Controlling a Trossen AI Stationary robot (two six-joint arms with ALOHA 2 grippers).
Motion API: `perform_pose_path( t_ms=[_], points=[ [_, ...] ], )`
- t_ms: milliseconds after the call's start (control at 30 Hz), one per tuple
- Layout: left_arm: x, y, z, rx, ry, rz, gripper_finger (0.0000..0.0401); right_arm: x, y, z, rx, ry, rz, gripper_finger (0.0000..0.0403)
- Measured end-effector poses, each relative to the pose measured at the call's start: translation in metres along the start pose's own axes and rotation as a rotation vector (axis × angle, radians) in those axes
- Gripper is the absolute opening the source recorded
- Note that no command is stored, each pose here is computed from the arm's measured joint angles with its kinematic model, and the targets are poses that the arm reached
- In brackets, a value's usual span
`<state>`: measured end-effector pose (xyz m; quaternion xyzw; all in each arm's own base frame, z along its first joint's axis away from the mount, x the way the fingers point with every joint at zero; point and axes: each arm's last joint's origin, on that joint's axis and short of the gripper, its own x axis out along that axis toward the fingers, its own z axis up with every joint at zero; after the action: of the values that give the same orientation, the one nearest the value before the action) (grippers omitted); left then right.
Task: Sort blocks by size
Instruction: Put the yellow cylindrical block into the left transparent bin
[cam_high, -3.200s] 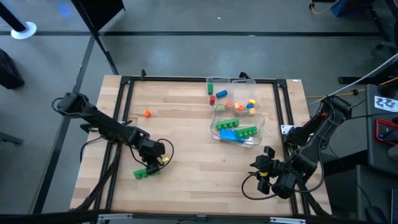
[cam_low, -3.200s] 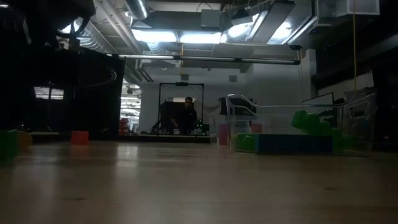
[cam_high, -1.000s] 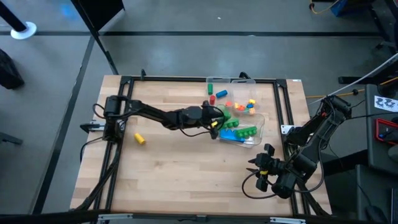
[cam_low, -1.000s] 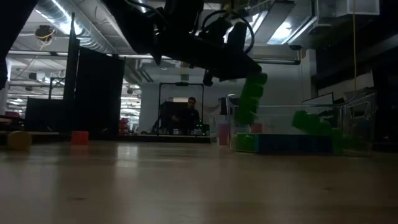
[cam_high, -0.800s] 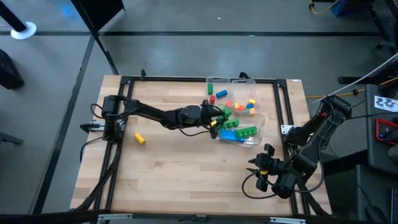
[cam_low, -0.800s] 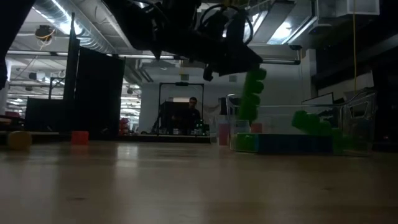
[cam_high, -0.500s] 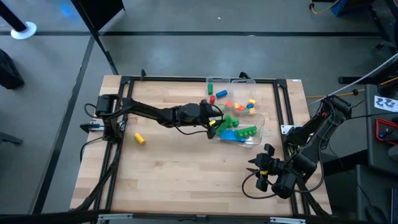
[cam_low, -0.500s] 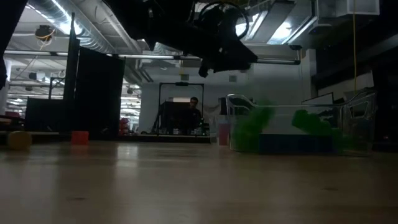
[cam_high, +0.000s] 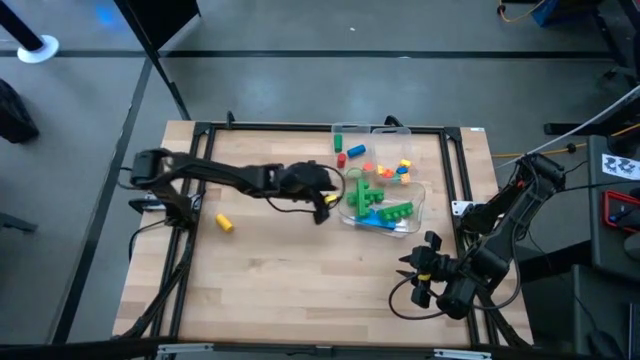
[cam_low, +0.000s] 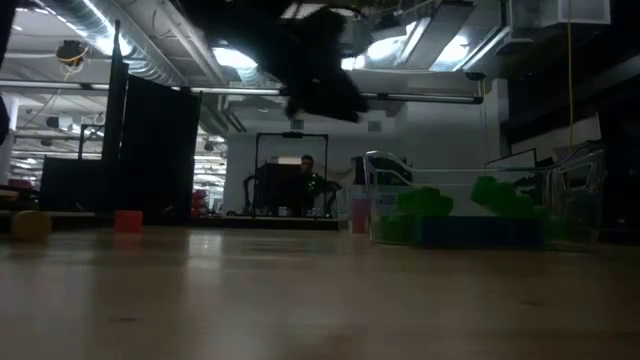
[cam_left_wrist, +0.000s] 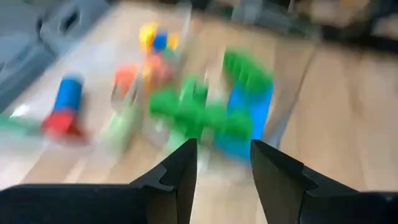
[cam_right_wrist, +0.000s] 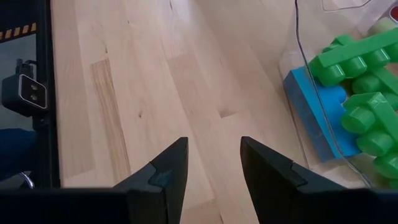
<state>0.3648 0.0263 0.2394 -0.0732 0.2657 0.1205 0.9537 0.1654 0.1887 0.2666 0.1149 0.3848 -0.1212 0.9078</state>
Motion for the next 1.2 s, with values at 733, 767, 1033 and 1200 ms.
perform_pose_path(
  t_ms=[733, 767, 1033, 1200],
  points=[
    [-0.161, 0.011, -0.06, -0.176, 0.952, 0.343, 0.0133, 0.005, 0.002, -0.004, -0.102, 0.012, -0.023, 0.015],
    [-0.161, 0.009, -0.061, -0.089, 0.964, 0.296, 0.0133, 0.005, 0.002, -0.004, -0.112, 0.013, -0.023, 0.015],
    [-0.163, -0.002, -0.064, 0.316, 0.996, 0.074, 0.0134, 0.005, 0.004, -0.003, -0.113, 0.007, -0.009, 0.015],
    [-0.158, 0.0, -0.089, 0.362, 1.073, 0.076, 0.0134, 0.005, 0.004, -0.003, -0.112, 0.007, -0.009, 0.015]
  ],
)
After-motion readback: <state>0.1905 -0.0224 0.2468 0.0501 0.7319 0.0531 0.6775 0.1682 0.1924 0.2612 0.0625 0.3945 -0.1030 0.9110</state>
